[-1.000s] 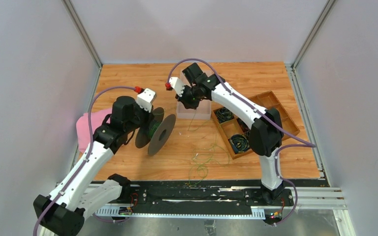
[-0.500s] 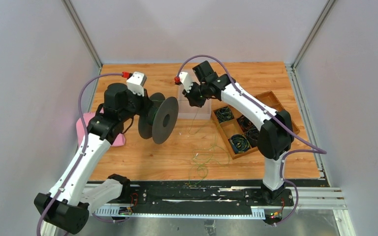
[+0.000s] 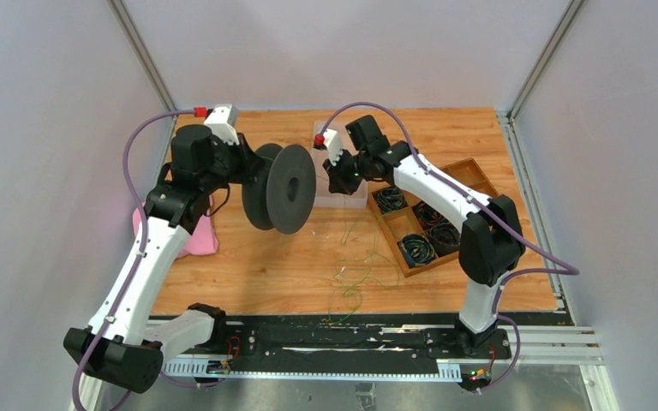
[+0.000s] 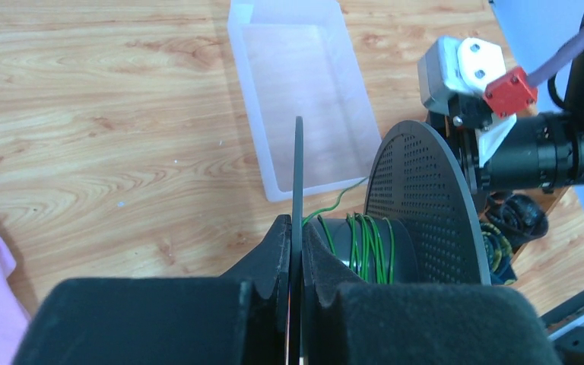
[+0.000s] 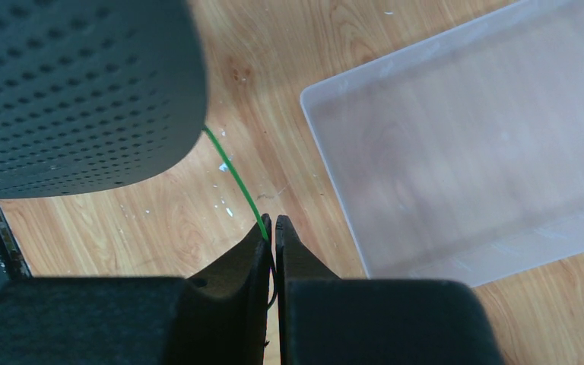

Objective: Wrap the cables

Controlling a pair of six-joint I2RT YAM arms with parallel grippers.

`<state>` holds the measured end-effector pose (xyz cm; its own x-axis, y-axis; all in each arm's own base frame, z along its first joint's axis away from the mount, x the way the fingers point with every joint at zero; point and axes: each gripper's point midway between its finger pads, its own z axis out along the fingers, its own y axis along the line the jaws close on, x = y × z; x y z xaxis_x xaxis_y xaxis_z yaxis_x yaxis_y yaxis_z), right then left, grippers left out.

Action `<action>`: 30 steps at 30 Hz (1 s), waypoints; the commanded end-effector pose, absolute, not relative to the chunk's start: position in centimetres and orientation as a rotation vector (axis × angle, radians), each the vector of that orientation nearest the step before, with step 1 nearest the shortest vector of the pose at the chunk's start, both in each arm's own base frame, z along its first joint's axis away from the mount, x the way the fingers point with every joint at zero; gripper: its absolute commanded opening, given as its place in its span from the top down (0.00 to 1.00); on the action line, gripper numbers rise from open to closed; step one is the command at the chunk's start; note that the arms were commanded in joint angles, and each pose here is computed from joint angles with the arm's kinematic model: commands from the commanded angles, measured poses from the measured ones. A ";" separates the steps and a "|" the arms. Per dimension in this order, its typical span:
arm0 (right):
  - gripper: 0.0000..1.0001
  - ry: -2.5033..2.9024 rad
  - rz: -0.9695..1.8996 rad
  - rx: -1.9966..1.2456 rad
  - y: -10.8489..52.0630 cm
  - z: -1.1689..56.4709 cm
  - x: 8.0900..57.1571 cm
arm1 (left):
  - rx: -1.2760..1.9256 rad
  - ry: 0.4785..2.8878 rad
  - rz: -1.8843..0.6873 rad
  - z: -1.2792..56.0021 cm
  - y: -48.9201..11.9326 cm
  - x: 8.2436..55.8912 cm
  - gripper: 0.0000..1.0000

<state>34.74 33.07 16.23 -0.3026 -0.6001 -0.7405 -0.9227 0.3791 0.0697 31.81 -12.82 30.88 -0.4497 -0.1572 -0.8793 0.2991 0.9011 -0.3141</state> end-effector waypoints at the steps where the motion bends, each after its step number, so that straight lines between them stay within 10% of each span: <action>1: 0.95 1.989 0.738 -1.228 33.1 17.3 34.4 | -0.017 1.862 -0.566 35.0 -12.3 33.1 1.00; 30: 0.94 1.928 1.136 -1.145 36.8 17.9 29.4 | -0.449 1.787 -0.731 35.5 -9.4 39.0 1.00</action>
<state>30.49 36.17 17.20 -0.4380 -0.3863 -0.8118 -0.8930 0.2910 0.3433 38.02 -9.55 32.17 -0.4114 -0.5499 -0.7269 0.0073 0.7955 -0.6059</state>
